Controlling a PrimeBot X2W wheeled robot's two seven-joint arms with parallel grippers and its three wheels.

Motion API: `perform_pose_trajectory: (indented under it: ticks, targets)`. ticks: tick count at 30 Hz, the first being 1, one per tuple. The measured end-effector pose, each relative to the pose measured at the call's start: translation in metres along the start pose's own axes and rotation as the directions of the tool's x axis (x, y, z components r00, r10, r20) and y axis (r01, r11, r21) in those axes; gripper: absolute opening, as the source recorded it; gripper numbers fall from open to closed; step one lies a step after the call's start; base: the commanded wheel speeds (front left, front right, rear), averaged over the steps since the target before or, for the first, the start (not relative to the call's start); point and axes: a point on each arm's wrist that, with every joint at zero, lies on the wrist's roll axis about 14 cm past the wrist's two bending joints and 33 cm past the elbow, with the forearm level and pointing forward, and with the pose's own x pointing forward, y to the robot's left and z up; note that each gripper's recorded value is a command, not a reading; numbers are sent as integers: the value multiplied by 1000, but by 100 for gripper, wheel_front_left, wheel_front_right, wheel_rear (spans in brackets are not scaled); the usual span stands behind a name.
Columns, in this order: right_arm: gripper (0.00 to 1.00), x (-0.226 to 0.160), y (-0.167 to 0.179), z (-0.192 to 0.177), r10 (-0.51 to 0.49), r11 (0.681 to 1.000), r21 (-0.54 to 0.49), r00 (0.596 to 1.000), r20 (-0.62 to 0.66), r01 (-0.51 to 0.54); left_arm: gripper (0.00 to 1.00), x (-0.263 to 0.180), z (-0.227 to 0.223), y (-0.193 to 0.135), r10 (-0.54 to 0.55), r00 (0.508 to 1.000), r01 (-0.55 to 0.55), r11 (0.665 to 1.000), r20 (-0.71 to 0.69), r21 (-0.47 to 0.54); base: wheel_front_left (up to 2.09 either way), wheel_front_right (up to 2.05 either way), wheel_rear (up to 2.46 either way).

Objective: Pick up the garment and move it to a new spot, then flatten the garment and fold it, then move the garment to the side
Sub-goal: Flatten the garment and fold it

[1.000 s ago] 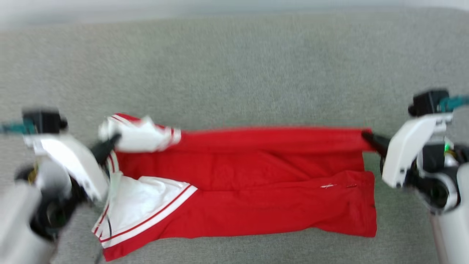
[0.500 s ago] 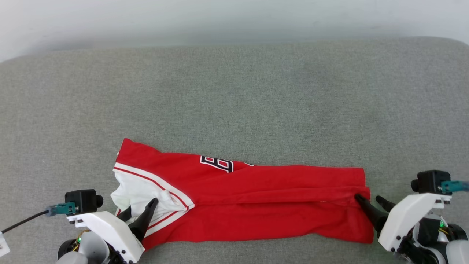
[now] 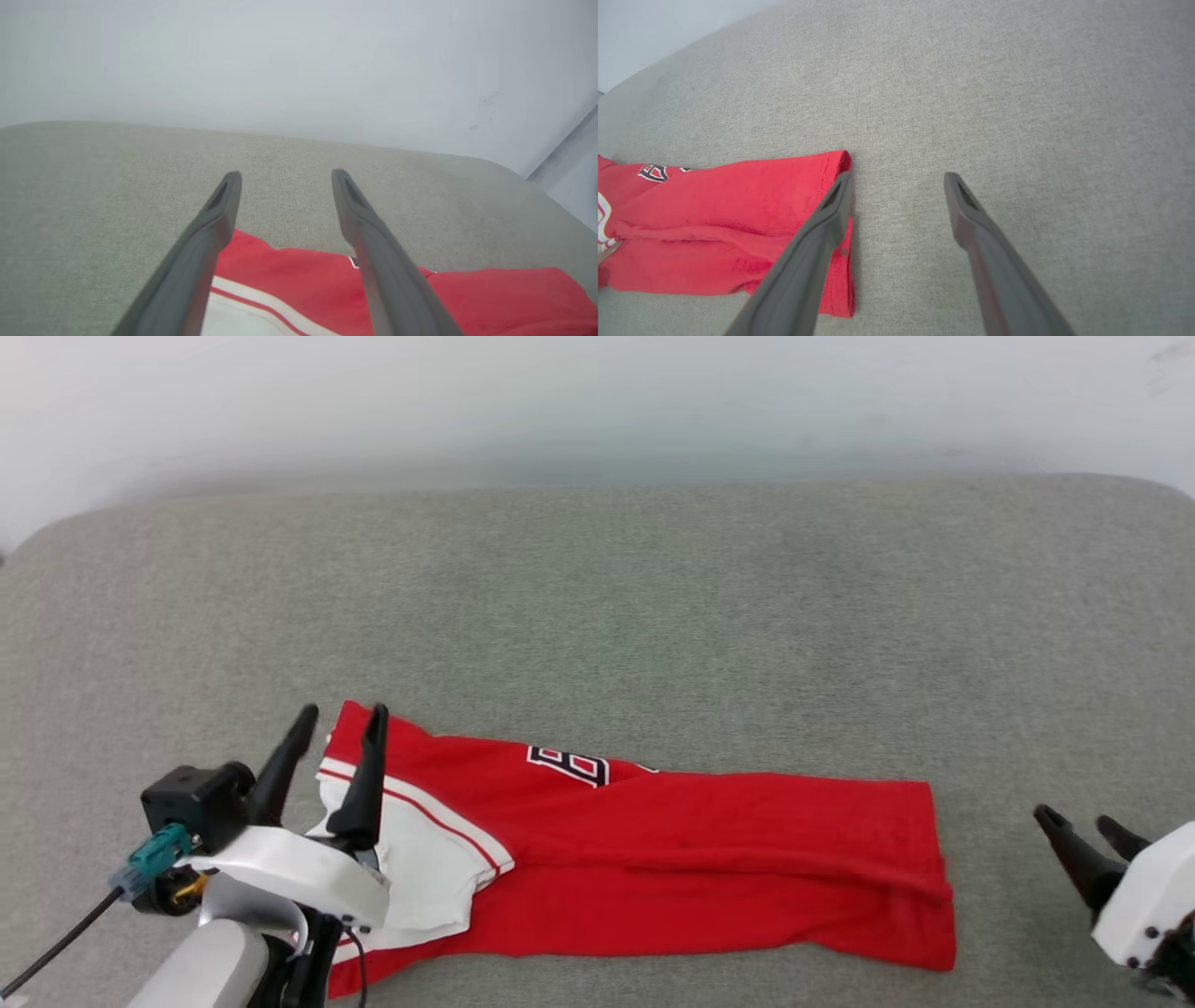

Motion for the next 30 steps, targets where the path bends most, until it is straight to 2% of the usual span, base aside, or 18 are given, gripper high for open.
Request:
perform_pose_trajectory:
  ticks: [4, 8, 15, 20, 21, 23, 27, 30]
  targets:
    - [100, 5, -4, -6, -20, 999, -27, 996, -90, 18, 100, -3, 24, 4, 23, 995, -30, 997, 99, 71, 0, 0, 0]
    - [100, 18, 8, -22, 5, 999, -37, 982, -187, -12, 100, -9, 40, 11, 51, 985, -67, 993, 163, 93, 0, 0, 0]
    - [100, 47, 38, -75, 75, 997, 14, 927, -367, -75, 100, -24, 43, 22, 89, 978, -115, 985, 189, 132, 0, 0, 0]
    - [100, 57, 53, -89, 111, 993, 22, 901, -420, -112, 100, -29, 38, 24, 100, 978, -126, 983, 182, 132, 0, 0, 0]
    - [49, 57, 55, -90, 112, 993, 12, 897, -427, -119, 100, -29, 38, 23, 97, 978, -122, 984, 183, 132, 0, 0, 0]
    - [0, 56, 60, -92, 125, 991, 16, 894, -430, -131, 100, -29, 38, 22, 93, 978, -119, 984, 185, 134, 0, 0, 0]
    - [0, 51, 75, -92, 157, 985, 5, 893, -421, -171, 100, -31, 37, 18, 81, 980, -108, 984, 184, 142, 0, 0, 0]
    - [0, 45, 76, -83, 158, 983, -22, 909, -385, -180, 100, -36, 34, 18, 74, 983, -103, 979, 170, 174, 0, 0, 0]
